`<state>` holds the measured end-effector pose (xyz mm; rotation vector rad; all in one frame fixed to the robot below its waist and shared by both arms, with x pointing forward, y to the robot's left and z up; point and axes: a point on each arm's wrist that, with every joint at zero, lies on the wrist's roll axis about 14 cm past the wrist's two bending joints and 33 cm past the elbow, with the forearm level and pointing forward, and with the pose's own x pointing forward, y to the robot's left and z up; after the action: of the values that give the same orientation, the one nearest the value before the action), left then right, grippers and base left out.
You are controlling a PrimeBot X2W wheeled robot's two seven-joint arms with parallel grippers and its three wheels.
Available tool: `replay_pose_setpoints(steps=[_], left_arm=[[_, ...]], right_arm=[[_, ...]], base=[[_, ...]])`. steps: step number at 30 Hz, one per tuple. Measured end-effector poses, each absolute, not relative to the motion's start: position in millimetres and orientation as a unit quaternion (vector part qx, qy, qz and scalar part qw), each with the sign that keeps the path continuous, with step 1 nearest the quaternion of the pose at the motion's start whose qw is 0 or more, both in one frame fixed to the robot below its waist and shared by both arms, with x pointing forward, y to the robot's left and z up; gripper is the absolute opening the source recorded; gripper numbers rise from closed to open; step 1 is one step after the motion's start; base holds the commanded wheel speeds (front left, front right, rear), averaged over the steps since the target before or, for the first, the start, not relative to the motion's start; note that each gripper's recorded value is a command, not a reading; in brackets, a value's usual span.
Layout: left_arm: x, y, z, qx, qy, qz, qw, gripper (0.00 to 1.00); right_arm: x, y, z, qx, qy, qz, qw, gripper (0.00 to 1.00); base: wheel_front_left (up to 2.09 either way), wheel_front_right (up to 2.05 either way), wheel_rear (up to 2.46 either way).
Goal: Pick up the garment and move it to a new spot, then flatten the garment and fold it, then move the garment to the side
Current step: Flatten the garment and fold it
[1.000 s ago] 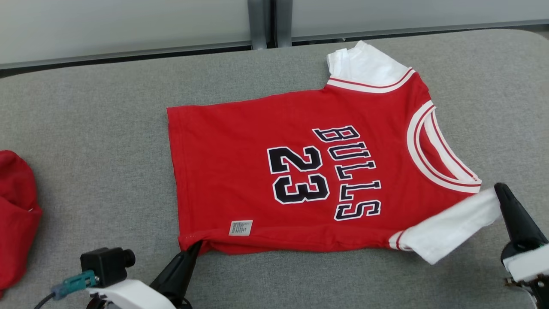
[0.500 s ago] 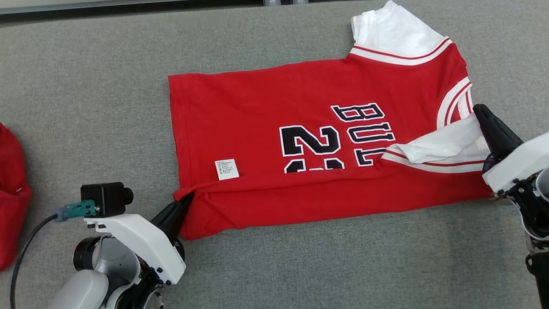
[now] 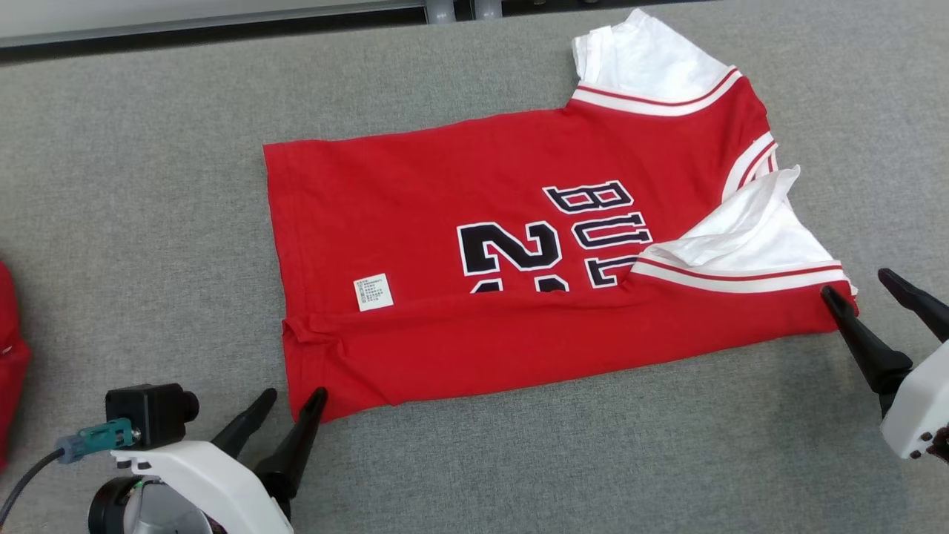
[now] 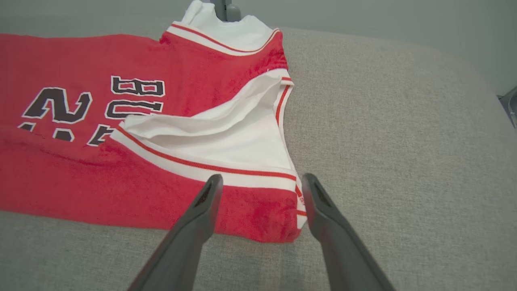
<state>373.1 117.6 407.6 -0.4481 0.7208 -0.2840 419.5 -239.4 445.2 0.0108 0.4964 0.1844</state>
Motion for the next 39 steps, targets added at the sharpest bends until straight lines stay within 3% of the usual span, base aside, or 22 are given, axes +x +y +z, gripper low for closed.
replay_pose_setpoints(steps=[11, 12, 13, 14, 15, 16, 18, 26, 39], left_arm=[[366.4, 88.6, 369.7, -0.231, 0.417, -0.169, 0.863, 1.00], [365.9, 86.2, 369.3, -0.231, 0.420, -0.179, 0.859, 0.58], [364.7, 83.3, 369.9, -0.234, 0.422, -0.187, 0.856, 0.00], [359.0, 76.2, 370.5, -0.240, 0.431, -0.207, 0.845, 0.00], [349.5, 67.7, 371.0, -0.247, 0.446, -0.229, 0.829, 0.00], [340.7, 60.7, 371.2, -0.259, 0.457, -0.239, 0.817, 0.00], [325.5, 55.4, 371.3, -0.264, 0.471, -0.249, 0.804, 0.00], [304.8, 90.9, 396.7, -0.239, 0.464, -0.236, 0.820, 0.00], [310.3, 83.3, 411.0, -0.273, 0.427, -0.227, 0.832, 0.00]], right_arm=[[404.8, -256.9, 368.3, -0.038, 0.372, 0.061, 0.925, 1.00], [406.6, -255.5, 365.9, -0.038, 0.375, 0.063, 0.924, 1.00], [408.2, -253.2, 364.2, -0.033, 0.377, 0.066, 0.923, 1.00], [408.8, -250.1, 363.3, -0.027, 0.379, 0.070, 0.923, 1.00], [409.6, -247.1, 364.3, -0.020, 0.377, 0.073, 0.923, 0.32], [409.6, -245.3, 365.8, -0.016, 0.376, 0.076, 0.924, 0.00], [406.7, -244.0, 370.4, -0.006, 0.377, 0.081, 0.923, 0.00], [374.0, -278.3, 406.8, -0.022, 0.397, 0.077, 0.914, 0.00], [346.0, -287.9, 403.3, -0.005, 0.425, 0.065, 0.903, 0.00]], base=[[0.00, 0.00, 0.00], [0.00, 0.00, 0.00], [0.00, 0.00, 0.00], [0.00, 0.00, 0.00], [0.00, 0.00, 0.00], [0.00, 0.00, 0.00], [0.00, 0.00, 0.00], [0.00, 0.00, 0.00], [0.00, 0.00, 0.00]])
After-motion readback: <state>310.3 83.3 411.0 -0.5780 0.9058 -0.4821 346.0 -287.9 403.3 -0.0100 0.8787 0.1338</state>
